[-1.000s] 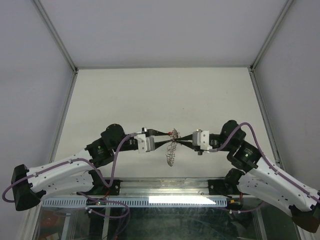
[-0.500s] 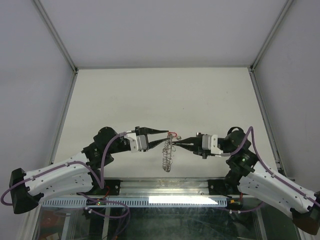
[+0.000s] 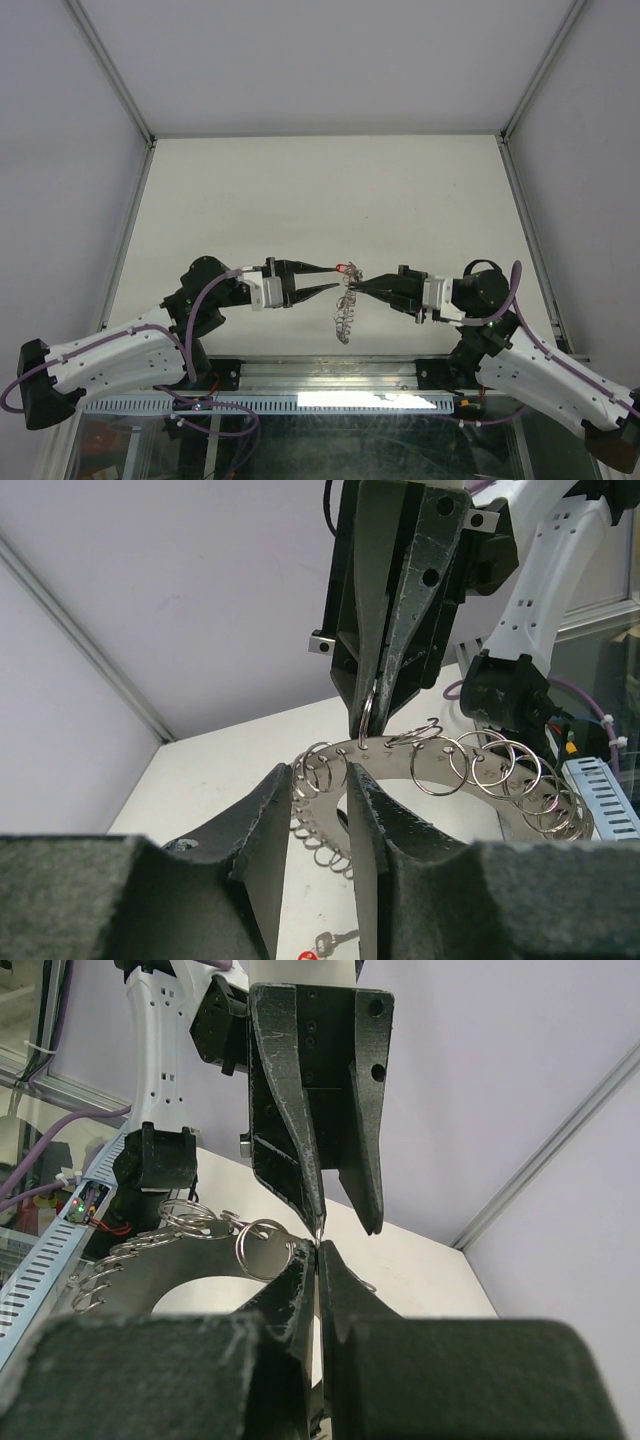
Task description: Put the keys on the keyring
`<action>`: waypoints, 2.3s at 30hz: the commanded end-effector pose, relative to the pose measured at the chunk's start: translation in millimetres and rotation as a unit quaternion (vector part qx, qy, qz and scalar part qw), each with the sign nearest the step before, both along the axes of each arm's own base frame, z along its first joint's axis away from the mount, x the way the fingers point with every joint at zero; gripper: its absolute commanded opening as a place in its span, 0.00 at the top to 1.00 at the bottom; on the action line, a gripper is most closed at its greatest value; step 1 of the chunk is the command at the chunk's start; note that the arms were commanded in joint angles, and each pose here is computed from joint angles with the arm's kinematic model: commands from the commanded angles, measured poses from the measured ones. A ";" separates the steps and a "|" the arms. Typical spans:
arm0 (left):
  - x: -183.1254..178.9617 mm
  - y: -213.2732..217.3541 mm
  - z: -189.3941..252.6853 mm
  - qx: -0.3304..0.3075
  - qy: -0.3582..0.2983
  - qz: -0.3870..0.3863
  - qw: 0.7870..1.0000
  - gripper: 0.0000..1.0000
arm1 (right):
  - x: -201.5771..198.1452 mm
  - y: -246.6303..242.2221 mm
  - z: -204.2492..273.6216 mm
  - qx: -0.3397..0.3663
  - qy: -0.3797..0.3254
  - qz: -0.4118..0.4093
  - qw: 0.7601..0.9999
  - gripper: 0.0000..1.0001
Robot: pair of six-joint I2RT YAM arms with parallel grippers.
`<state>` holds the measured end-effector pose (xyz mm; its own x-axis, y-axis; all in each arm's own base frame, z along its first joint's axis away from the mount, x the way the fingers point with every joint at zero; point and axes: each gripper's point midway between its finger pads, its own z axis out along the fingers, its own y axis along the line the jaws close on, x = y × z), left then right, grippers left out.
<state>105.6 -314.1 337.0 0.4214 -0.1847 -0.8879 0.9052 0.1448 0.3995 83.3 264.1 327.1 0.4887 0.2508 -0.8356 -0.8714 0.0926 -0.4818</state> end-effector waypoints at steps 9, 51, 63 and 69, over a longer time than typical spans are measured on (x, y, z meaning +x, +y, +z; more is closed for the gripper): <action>-18.2 -8.7 15.3 -0.022 -0.014 -0.061 0.998 0.73 | -6.6 -2.0 26.6 0.040 -0.035 0.012 0.999 1.00; -17.4 -12.9 16.7 -0.012 -0.034 -0.064 0.997 1.00 | 4.4 3.0 1.8 -0.029 -0.030 -0.008 0.999 1.00; 0.4 -18.7 11.4 0.040 -0.028 -0.027 0.998 1.00 | 22.9 2.0 -13.0 -0.089 -0.003 -0.053 0.995 0.99; 6.2 -21.3 3.9 0.064 -0.026 -0.018 0.997 1.00 | 34.6 1.8 -25.9 -0.113 0.020 -0.081 0.990 0.95</action>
<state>111.6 -333.4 308.2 0.4032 -0.0331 -0.9145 0.9148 0.0386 0.4020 103.3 265.5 302.1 0.4885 0.0420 -0.8716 -0.8712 0.0800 -0.4844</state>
